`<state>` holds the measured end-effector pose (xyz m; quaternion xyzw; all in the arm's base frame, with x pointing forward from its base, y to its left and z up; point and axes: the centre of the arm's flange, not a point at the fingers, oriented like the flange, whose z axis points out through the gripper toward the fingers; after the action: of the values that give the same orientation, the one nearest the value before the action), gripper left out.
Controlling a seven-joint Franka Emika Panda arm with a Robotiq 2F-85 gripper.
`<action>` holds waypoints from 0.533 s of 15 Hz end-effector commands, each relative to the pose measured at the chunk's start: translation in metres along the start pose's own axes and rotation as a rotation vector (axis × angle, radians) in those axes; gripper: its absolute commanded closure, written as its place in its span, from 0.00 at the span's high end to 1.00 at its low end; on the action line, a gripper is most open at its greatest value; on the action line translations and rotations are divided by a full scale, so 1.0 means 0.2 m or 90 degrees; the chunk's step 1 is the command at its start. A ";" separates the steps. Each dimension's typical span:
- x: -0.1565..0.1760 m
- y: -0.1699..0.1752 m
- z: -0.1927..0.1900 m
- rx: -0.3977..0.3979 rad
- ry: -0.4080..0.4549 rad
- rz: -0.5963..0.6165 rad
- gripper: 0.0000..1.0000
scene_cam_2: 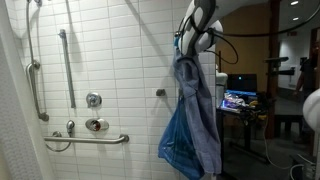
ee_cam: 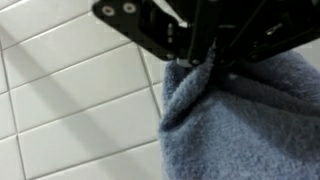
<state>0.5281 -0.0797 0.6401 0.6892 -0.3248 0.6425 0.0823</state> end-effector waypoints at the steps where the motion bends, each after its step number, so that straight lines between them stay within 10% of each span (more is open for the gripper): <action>1: 0.01 0.09 -0.11 0.023 0.014 -0.024 0.01; 8: -0.02 0.15 -0.17 0.022 0.075 0.043 0.01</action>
<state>0.4983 -0.0877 0.6338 0.6670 -0.3226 0.6683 0.0666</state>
